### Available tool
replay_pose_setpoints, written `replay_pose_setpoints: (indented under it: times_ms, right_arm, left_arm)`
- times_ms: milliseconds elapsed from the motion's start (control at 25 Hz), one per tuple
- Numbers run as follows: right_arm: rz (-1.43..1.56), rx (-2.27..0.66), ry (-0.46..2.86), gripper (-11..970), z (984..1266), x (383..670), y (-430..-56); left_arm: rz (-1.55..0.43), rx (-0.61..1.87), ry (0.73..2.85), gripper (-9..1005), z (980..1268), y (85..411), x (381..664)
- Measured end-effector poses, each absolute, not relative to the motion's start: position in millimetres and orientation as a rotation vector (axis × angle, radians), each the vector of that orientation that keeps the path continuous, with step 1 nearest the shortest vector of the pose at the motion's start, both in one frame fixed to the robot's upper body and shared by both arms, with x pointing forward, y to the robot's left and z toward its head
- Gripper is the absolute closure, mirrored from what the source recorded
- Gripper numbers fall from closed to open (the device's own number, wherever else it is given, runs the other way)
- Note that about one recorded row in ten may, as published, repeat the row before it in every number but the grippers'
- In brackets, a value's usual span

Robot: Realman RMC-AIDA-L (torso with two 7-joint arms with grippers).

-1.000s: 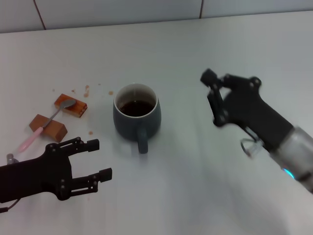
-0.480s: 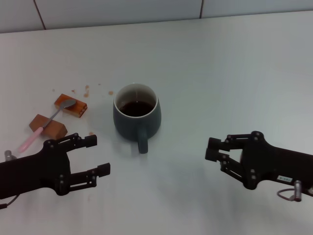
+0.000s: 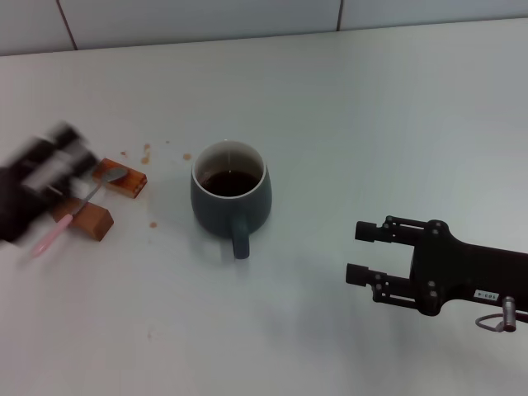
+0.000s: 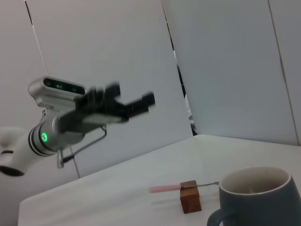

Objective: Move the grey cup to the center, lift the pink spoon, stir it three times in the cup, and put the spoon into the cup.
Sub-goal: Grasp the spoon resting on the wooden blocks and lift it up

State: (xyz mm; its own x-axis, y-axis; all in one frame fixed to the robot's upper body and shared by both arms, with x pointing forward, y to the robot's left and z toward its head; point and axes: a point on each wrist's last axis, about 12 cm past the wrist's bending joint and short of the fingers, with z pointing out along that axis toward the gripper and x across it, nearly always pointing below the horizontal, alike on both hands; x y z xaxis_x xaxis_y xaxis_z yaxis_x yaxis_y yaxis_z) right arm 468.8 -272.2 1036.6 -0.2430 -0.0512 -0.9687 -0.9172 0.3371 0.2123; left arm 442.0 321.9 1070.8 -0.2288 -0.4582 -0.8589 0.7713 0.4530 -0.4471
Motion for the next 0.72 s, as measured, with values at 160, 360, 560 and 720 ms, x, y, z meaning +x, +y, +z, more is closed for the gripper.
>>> replay_pose_setpoints:
  times_ms: [160,360,560,720]
  right_arm:
    - [1.057,-0.902,1.588,326,1037,469,-274]
    - [1.054,-0.904,1.588,233,1037,469,-275]
    - [1.057,-0.910,1.588,214,1037,470,-274]
    - [1.056,-0.910,1.591,214,1037,469,-275]
  left_arm:
    - [-1.160,-0.194,1.325,208,1057,354,421]
    - [-1.131,-0.389,1.396,208,1039,363,408]
    - [-1.135,-0.513,1.451,209,1024,361,400]
    - [-1.119,-0.596,1.503,209,1012,359,395]
